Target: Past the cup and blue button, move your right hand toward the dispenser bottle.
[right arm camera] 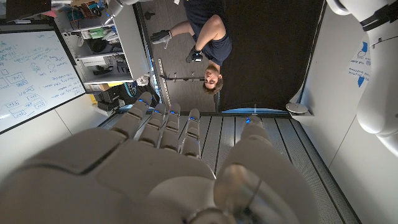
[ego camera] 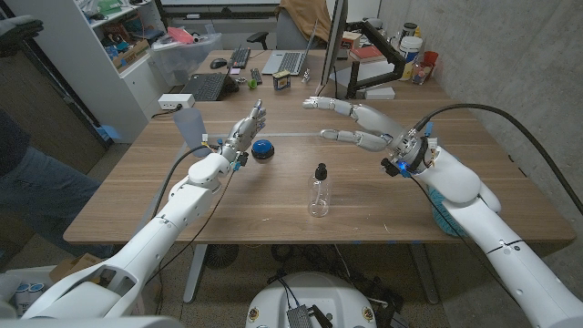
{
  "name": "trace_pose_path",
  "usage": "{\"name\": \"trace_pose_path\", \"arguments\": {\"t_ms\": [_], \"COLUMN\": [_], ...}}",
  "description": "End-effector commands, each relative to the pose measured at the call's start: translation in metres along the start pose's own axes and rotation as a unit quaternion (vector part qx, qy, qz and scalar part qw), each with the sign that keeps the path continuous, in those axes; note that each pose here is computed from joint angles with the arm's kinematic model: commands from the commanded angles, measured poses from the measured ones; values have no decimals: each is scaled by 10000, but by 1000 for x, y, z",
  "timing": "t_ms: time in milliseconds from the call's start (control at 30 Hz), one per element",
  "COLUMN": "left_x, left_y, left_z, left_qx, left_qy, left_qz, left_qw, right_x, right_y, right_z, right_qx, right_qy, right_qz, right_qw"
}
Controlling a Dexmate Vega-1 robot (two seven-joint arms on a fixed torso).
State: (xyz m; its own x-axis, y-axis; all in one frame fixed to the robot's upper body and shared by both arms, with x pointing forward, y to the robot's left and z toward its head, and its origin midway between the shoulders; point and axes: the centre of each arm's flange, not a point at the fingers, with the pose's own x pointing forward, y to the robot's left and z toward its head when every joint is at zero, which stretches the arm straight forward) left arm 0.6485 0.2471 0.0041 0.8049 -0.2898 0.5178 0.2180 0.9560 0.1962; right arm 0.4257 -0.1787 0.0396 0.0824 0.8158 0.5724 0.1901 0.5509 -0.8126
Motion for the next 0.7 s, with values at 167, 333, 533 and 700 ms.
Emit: {"name": "trace_pose_path", "arguments": {"t_ms": [167,333,533,700], "left_x": [1,2,2,1], "left_y": [-2,-3,-3,-2], "left_z": [1,1,2,2], "left_qx": [46,42,39,32], "left_qy": [30,26,10,-1], "left_qz": [-42,-51,-43,-28], "left_qw": [10000,10000,10000,10000], "right_x": [3,4,6,9], "right_y": [7,8,11,15], "right_z": [1,2,4,5], "right_qx": [-462,-571,-663,-693], "right_qy": [165,174,162,114], "right_qz": [131,171,247,341], "right_qw": [9987,9981,9974,9969]}}
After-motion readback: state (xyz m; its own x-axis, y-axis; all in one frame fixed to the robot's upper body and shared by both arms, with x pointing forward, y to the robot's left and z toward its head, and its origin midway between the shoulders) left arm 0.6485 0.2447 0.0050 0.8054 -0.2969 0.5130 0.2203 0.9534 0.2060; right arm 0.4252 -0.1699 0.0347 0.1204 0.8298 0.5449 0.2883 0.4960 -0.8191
